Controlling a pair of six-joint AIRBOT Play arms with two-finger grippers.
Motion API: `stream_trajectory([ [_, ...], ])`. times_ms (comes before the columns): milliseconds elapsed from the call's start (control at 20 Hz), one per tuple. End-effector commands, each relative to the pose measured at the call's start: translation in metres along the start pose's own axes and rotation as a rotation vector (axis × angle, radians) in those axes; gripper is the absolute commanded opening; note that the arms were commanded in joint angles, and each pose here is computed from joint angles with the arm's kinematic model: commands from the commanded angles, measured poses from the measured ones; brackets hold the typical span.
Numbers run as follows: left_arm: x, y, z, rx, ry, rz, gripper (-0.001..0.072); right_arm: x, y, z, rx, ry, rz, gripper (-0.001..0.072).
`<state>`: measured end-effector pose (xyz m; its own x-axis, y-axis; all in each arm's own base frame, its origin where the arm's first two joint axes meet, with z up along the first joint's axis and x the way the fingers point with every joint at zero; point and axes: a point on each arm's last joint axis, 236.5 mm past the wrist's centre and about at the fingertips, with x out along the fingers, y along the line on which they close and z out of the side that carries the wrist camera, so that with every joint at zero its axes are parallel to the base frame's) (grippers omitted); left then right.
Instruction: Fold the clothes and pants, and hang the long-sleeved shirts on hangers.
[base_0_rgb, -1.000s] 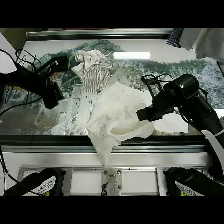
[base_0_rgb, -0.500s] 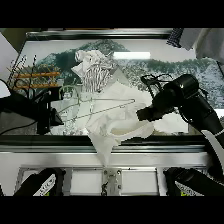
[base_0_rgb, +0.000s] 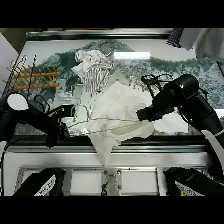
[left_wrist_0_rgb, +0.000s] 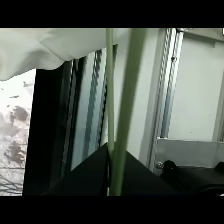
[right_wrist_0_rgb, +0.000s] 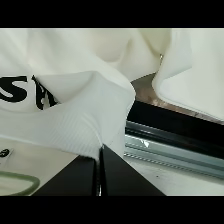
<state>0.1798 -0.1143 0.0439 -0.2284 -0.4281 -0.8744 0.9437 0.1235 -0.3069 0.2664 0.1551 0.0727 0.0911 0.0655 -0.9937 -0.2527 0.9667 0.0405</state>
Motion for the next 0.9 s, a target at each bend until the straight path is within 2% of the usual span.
stream_trajectory([
  [0,0.017,0.011,0.006,0.002,0.006,-0.018,0.0011,0.0,0.0,0.0,-0.001,0.001,0.0,0.002],
  [350,0.04,0.018,0.014,-0.007,0.003,-0.105,0.0011,0.0,0.001,0.0,-0.001,0.001,0.001,0.0021],
  [850,0.064,0.035,0.047,-0.02,-0.093,-0.108,0.0011,-0.025,0.008,0.009,-0.039,-0.049,0.032,0.002],
])
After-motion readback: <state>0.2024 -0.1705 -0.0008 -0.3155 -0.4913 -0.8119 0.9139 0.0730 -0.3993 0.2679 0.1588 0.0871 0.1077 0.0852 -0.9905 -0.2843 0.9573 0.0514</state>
